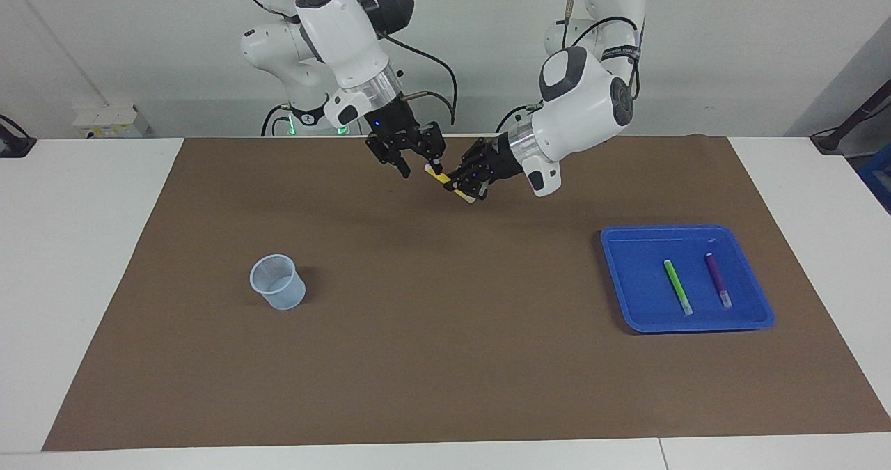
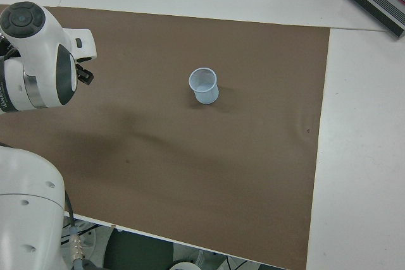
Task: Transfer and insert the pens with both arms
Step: 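Grasp the pen with the right gripper while the left gripper releases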
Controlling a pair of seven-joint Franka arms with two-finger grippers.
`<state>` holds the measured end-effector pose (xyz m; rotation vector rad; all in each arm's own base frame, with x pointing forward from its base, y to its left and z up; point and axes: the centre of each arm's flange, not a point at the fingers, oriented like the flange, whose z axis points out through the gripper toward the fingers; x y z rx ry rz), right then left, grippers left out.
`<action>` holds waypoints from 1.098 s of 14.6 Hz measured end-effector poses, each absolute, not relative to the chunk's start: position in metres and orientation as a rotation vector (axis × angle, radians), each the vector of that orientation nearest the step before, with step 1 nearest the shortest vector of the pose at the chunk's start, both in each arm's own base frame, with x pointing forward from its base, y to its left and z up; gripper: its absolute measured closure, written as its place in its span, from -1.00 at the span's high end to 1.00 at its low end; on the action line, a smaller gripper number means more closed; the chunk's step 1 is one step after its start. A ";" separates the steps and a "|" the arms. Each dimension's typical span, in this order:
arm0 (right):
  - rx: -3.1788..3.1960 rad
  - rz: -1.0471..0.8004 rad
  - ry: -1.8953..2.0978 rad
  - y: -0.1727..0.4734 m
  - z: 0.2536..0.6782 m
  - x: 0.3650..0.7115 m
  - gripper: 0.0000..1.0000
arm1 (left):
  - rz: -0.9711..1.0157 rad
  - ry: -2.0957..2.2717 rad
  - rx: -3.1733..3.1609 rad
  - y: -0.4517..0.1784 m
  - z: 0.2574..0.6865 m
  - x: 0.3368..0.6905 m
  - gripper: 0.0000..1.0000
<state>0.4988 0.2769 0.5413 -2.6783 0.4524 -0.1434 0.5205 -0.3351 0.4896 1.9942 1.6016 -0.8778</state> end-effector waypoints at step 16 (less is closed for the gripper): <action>-2.658 -0.156 0.430 0.289 0.546 0.495 -0.58 | -0.913 1.645 1.940 -0.336 0.488 0.522 -0.67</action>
